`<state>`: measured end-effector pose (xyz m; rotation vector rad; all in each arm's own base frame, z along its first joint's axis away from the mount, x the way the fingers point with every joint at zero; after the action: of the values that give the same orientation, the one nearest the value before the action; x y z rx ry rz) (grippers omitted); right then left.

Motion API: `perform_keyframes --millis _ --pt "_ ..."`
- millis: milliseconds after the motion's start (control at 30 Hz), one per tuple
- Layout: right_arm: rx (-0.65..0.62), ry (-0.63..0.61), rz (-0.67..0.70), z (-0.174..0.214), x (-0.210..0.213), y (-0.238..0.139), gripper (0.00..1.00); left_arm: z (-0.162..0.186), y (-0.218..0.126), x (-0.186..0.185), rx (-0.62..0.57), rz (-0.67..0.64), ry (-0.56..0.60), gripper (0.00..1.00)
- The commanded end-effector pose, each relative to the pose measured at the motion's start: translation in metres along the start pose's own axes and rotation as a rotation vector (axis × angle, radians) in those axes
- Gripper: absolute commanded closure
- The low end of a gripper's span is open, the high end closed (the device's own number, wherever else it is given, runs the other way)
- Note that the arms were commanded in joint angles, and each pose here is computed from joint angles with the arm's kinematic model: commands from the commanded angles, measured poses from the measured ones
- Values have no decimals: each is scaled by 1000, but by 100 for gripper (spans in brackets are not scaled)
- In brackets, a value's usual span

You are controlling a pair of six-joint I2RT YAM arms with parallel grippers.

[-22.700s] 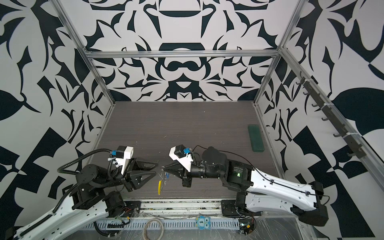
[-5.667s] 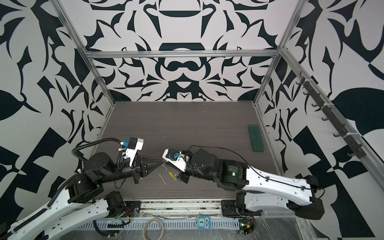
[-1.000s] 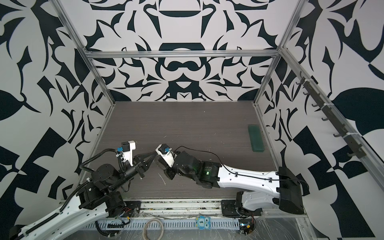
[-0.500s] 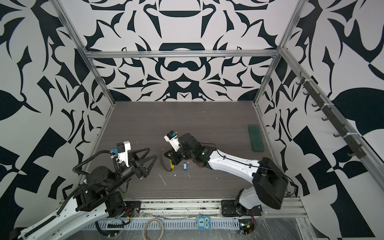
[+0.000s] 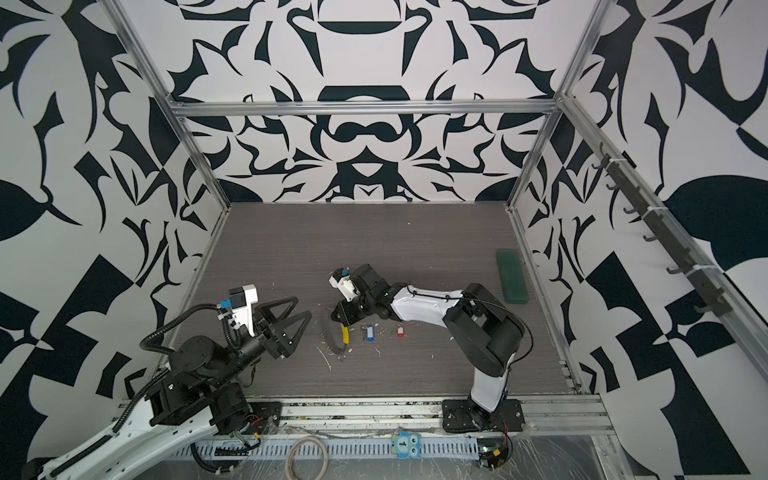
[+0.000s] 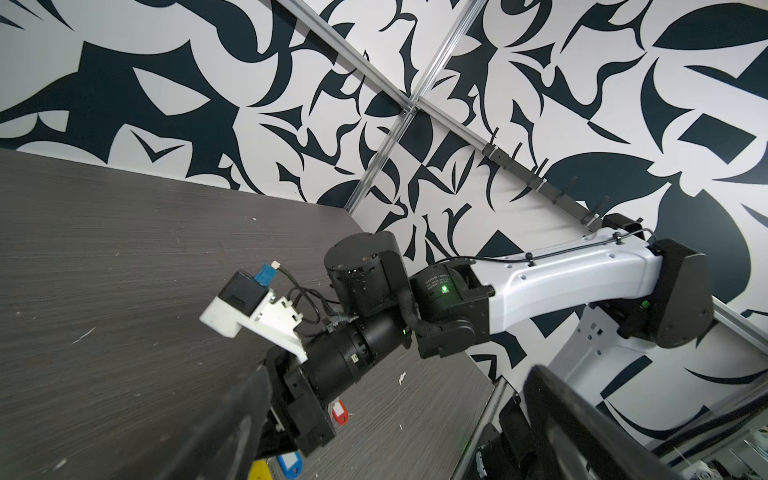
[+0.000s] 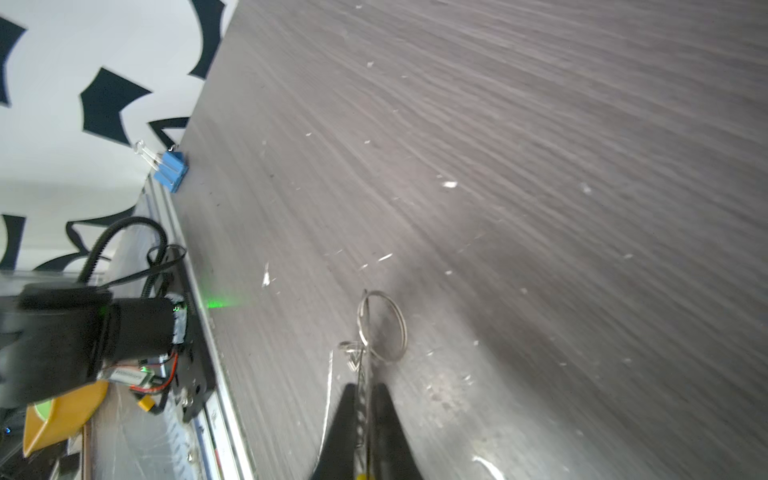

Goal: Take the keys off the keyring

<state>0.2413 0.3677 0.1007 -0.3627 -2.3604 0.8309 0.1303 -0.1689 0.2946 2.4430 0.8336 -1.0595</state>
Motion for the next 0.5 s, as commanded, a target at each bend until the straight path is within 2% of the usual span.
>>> perform_keyframes --millis 0,167,200,233,333,467 --pt "-37 -31 63 -21 -4 -4 65 0 -1 2 -6 -5 -13 1" --pt "-52 -60 200 -32 -18 -14 33 1 0 4 -1 -12 -13 1" --pt "-61 -64 223 -34 -20 -17 21 1 0 4 0 -13 -13 1" --pt "-73 -66 252 -37 -22 -21 15 1 0 4 0 -14 -13 1" --pt "-117 -88 330 -47 -25 -36 2 1 0 5 -4 -19 -10 1" --pt "-222 -124 423 -63 -20 -69 1 1 2 5 0 -28 -3 1"
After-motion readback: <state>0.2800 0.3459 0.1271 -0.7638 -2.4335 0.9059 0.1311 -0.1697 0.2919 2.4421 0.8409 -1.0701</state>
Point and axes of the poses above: each gripper's point midway between its finger pads, its own y axis out along the fingers, its own x axis along the line the jaws close on, z = x × y, the point moved 3 cm from there along -y, back along the fingers, and after that the axes turned 14 degrees about -y, right-handed, at the moved point
